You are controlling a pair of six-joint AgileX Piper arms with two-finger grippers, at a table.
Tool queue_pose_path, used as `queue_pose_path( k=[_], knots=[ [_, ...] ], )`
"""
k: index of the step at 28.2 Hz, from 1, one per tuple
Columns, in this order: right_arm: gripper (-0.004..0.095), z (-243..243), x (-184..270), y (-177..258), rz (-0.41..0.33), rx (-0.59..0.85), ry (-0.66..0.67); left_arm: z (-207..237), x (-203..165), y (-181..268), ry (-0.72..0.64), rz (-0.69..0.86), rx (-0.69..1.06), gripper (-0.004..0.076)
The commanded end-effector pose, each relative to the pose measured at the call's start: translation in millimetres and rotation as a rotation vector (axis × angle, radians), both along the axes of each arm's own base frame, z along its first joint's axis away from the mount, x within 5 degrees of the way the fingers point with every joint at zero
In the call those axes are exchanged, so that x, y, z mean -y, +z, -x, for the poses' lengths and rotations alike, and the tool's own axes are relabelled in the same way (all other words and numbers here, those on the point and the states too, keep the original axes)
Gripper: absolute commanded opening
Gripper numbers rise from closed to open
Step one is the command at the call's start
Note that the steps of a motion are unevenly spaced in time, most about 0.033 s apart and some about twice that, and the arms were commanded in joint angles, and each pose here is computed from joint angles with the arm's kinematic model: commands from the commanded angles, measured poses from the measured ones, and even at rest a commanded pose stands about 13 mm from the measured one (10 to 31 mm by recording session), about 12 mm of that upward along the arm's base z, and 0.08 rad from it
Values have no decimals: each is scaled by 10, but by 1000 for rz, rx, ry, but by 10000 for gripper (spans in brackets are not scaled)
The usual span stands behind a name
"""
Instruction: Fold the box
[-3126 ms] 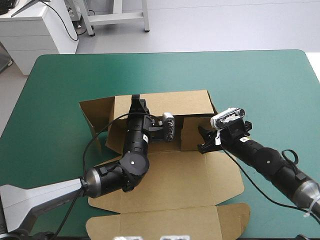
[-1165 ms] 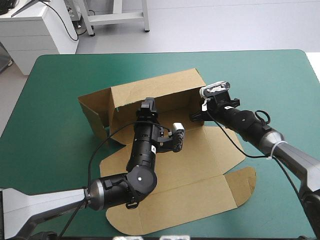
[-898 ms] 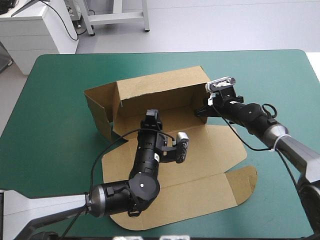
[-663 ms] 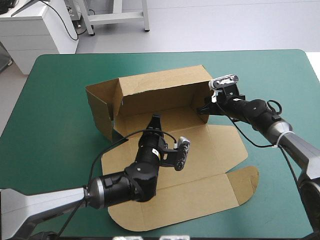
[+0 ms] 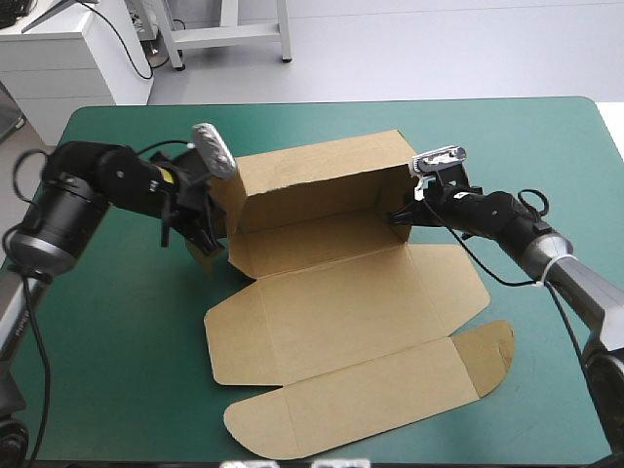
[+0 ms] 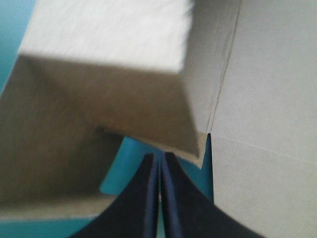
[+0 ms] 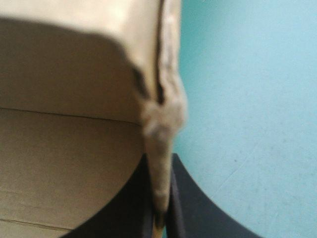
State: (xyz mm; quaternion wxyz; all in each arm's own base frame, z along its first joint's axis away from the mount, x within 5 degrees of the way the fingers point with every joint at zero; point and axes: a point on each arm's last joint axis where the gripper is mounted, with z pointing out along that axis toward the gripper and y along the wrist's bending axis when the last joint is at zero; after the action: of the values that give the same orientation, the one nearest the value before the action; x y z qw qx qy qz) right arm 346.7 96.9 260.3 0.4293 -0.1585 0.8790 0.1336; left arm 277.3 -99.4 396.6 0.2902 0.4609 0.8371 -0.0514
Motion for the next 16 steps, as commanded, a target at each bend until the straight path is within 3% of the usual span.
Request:
queue_pose_path(
  k=[1,6,12,16],
  knots=[
    [-17,8,47,202,-16,58,-24,11,-385,276,138,269,8,-8],
    [-17,-29,41,308,-49,66,-46,-41,-991,372,357,484,13,-8],
    [-17,-93,46,548,-38,88,-60,49,-1479,358,512,501,5,-8],
    [-17,-86,67,621,-5,29,-74,88,-1692,384,585,560,32,-8]
  ],
)
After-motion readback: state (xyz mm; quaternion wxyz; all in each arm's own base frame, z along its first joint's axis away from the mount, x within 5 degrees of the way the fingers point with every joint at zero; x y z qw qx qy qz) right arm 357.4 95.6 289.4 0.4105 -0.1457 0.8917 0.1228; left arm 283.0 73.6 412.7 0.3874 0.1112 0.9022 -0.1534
